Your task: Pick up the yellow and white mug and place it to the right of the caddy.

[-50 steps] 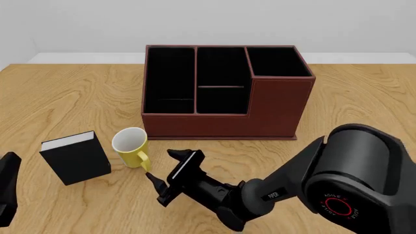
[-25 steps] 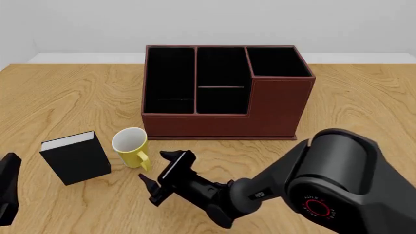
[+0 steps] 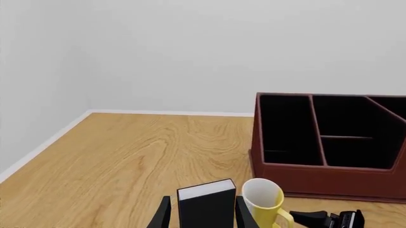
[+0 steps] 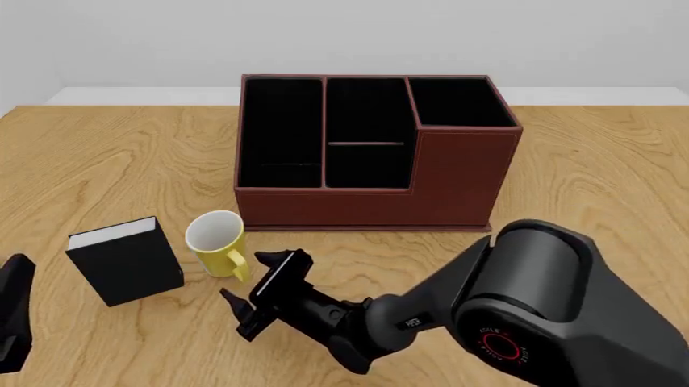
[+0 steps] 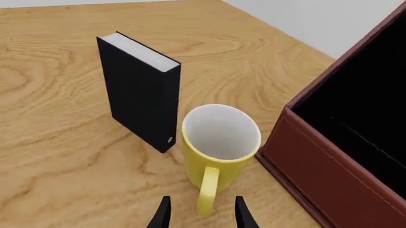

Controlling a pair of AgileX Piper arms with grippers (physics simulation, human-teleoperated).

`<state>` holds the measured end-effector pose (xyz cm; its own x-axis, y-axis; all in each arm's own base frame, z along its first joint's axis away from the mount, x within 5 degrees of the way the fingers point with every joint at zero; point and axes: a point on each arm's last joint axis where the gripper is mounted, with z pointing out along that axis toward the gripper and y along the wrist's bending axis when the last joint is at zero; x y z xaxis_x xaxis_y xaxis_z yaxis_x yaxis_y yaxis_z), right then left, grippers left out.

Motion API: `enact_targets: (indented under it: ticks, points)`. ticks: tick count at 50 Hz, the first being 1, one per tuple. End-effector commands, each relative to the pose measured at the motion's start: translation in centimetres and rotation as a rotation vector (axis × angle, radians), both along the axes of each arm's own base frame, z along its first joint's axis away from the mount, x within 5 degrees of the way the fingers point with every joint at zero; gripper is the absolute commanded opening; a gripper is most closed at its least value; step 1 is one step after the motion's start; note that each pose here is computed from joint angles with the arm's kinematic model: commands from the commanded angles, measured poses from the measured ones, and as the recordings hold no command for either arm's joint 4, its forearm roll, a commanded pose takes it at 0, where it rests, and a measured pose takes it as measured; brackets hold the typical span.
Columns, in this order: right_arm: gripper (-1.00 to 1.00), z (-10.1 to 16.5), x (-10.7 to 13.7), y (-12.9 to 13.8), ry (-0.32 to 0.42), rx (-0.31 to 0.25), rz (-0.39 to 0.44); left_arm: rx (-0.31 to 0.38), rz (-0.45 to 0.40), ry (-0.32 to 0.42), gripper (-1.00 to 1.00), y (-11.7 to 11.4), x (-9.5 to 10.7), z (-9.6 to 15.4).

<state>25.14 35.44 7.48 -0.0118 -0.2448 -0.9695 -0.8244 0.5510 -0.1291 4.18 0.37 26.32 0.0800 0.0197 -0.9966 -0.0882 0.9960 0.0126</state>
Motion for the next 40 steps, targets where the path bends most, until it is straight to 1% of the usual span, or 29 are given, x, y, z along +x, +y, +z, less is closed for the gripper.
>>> enact_targets:
  ticks: [1, 17, 23, 24, 40]
  points:
    - [1.00, -0.38, 0.35, 0.76, 0.006, -0.006, 0.003, 0.001, 0.005, 0.001, 1.00, 0.02, 0.00, -0.01]
    - [1.00, -0.56, 1.04, 0.75, 0.008, -0.009, -0.010, 0.000, 0.006, 0.004, 1.00, 0.05, 0.24, -0.15]
    - [1.00, -0.05, 1.04, 0.46, 0.011, -0.003, -0.015, 0.004, 0.006, 0.004, 1.00, 0.03, 0.11, -0.07]
    - [-1.00, -0.03, 1.00, 0.46, 0.010, -0.002, -0.014, 0.004, 0.006, 0.005, 1.00, 0.04, 0.17, -0.04]
    - [-1.00, 0.14, 0.45, 0.22, -0.006, -0.003, -0.004, 0.007, 0.000, 0.001, 1.00, 0.00, -0.04, 0.13]
